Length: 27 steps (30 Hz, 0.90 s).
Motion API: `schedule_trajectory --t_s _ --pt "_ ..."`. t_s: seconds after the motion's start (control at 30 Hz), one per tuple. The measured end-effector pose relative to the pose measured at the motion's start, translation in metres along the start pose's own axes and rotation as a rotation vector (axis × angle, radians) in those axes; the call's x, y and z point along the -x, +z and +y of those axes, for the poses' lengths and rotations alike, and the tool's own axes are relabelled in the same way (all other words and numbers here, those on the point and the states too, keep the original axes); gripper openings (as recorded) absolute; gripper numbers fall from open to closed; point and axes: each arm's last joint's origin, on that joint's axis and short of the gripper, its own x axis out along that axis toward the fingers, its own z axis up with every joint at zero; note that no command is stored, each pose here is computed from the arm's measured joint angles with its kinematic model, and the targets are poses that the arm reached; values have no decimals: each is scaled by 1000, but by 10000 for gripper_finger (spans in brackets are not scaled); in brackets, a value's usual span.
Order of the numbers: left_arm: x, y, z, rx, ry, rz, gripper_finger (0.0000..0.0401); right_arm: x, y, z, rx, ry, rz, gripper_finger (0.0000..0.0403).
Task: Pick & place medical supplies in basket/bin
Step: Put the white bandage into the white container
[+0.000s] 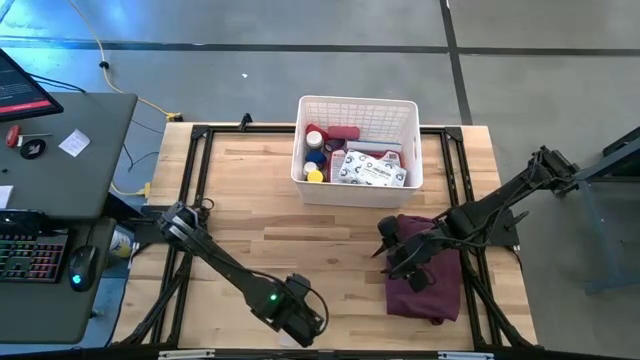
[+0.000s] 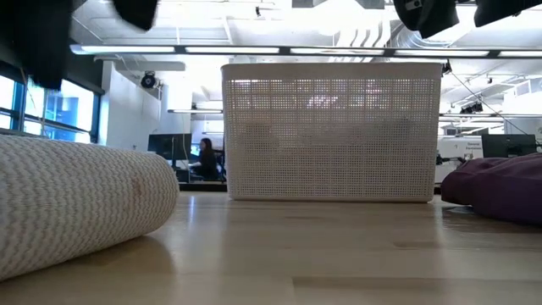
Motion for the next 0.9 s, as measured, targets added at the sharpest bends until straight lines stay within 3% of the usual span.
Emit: schedule_trajectory --t_s 0.17,0.33,0.67,0.9 --pt "-21 -7 -1 19 57 113 391 0 -1 0 1 1 7 208" --pt "-37 -11 0 21 111 182 386 0 -1 0 1 1 5 207" --pt "-66 -16 3 -53 194 238 316 0 -1 0 -15 10 11 204" --pt "-68 -14 5 -169 201 299 248 0 -1 0 -33 -1 11 206"
